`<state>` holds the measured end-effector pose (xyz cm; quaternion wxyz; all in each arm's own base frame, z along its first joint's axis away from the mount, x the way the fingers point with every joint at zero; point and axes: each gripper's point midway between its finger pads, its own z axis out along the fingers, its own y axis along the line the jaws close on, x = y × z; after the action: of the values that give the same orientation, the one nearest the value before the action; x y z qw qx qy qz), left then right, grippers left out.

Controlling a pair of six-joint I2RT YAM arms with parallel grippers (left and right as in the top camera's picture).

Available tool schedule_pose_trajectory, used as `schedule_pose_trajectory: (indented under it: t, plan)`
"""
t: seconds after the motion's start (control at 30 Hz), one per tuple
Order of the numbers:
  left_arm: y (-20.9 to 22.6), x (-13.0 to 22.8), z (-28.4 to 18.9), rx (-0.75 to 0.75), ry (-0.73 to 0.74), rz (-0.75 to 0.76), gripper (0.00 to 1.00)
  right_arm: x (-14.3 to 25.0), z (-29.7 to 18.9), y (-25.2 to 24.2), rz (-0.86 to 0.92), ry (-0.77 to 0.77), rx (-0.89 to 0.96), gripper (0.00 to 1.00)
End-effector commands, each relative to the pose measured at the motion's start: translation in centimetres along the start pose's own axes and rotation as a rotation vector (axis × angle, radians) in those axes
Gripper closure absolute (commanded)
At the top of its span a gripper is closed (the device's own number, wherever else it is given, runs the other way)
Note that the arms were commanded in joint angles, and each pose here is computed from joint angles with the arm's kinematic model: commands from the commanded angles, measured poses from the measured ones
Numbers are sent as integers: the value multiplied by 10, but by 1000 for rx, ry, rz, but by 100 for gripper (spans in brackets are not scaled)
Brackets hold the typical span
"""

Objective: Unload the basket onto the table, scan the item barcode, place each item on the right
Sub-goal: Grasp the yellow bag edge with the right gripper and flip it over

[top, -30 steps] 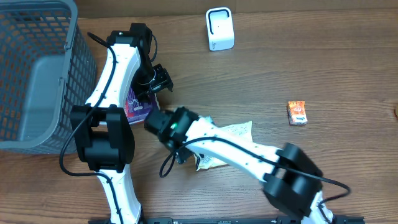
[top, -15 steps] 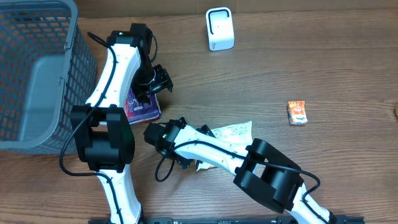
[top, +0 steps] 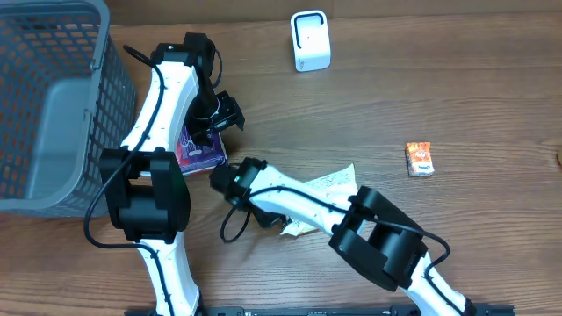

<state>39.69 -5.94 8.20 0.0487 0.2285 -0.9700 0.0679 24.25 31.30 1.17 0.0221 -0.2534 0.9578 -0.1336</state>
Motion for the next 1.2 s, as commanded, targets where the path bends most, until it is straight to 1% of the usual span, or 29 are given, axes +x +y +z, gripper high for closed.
schedule_pose_trajectory:
  t: [0.0, 0.07, 0.2, 0.27, 0.33, 0.43, 0.53, 0.67, 0.8, 0.9, 1.03, 1.17]
  plan:
    - [0, -2, -9, 0, -25, 26, 27, -13, -28, 11, 57, 22, -197, 96]
    - [1, -1, -9, -3, -20, 25, 27, -18, -57, 13, 50, 7, -315, 96]
    - [2, 0, -9, -6, -17, 40, 27, -25, -135, 11, 14, -63, -633, 96]
    - [2, 0, -9, -6, -17, 39, 27, -24, -172, 5, -5, -110, -779, 96]
    - [1, 0, -9, -5, -17, 39, 27, -21, -203, -9, -17, -159, -888, 96]
    - [1, 0, -9, -5, -17, 39, 27, -17, -232, -30, -36, -211, -1010, 96]
    - [1, 0, -9, -5, -16, 39, 27, -15, -244, -50, -41, -217, -1125, 96]
    - [2, 1, -9, -8, -11, 38, 27, -21, -207, -86, 79, -165, -1115, 96]
    - [2, 2, -9, -8, -10, 38, 26, -17, -137, -116, 225, -76, -1107, 96]
    - [2, 2, -9, -8, -10, 38, 27, -6, -87, -138, 345, -13, -1085, 96]
    - [3, 2, -9, -9, -7, 37, 27, 24, -29, -185, 509, 79, -922, 96]
    - [2, 2, -9, -5, -9, 38, 26, 51, -9, -229, 615, 150, -778, 96]
